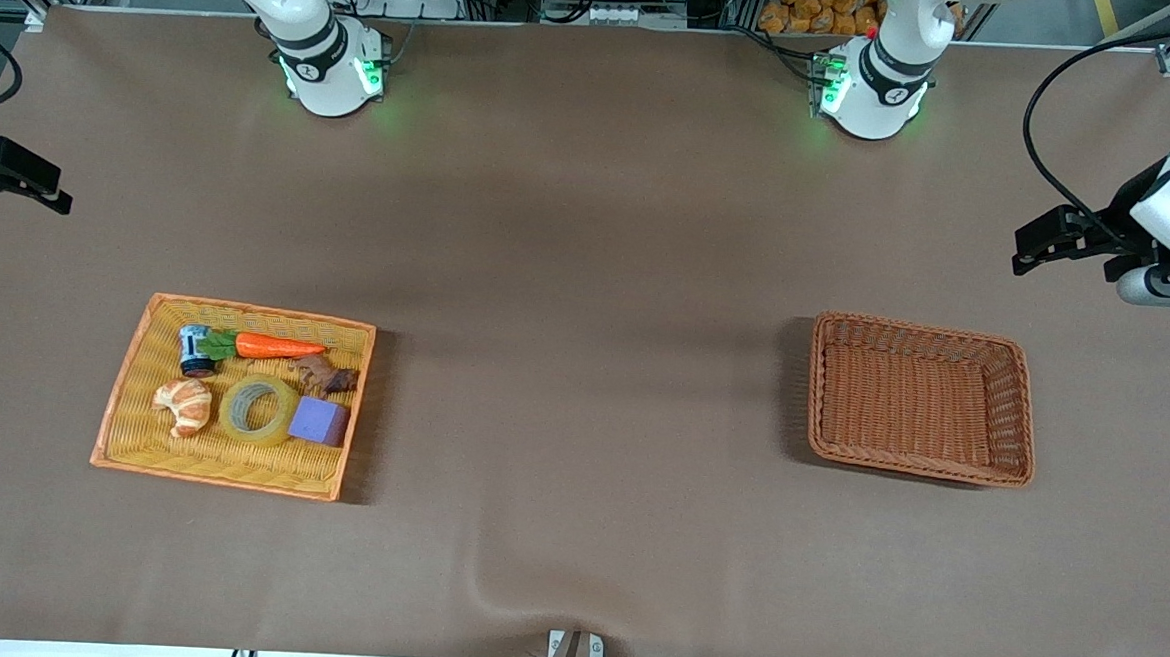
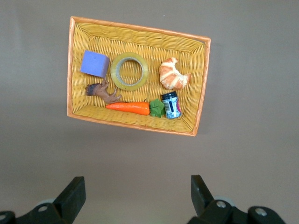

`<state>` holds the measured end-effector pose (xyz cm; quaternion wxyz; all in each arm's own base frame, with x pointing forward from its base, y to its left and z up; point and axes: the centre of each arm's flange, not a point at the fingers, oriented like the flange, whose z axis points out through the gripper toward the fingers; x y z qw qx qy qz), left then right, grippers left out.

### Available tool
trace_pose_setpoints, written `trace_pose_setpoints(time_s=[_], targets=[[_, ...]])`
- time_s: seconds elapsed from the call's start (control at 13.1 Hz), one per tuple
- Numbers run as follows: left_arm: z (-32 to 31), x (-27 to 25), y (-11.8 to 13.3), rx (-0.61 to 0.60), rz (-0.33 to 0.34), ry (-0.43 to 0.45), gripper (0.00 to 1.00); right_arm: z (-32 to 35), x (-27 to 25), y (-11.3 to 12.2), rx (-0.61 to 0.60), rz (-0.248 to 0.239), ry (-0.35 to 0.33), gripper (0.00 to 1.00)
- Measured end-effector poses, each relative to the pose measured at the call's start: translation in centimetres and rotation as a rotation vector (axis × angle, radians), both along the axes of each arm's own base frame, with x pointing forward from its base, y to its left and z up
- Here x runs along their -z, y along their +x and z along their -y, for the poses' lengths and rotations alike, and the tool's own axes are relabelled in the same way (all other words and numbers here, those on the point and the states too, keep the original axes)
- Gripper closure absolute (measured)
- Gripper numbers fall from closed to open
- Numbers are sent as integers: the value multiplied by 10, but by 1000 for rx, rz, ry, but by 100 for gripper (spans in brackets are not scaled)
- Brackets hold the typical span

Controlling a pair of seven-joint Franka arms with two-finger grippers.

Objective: Transfer tape with both arms

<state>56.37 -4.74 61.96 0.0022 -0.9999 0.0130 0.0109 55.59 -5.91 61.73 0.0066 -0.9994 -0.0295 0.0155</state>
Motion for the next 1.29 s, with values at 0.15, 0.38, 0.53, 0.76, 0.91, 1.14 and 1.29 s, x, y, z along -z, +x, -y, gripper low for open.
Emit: trace_pose_setpoints(time_s=[0.15,0.38,0.53,0.76,0.91,1.14,1.29], targets=[[0,0,0,0,0,0,0,-4,41,17,-8,35,-1,0],[1,3,1,2,-8,0,0,-33,145,38,-59,-6,2,0],[4,8,3,6,-16,1,0,-58,209,54,-99,-42,2,0],[3,10,4,5,-21,1,0,-88,283,72,-162,-40,-2,0],[4,12,5,7,-24,1,0,-95,328,74,-241,-5,-3,0],[10,13,5,17,-26,1,0,-90,380,66,-292,-8,-5,0],[11,13,5,18,-27,1,0,-95,396,68,-312,14,-7,0]])
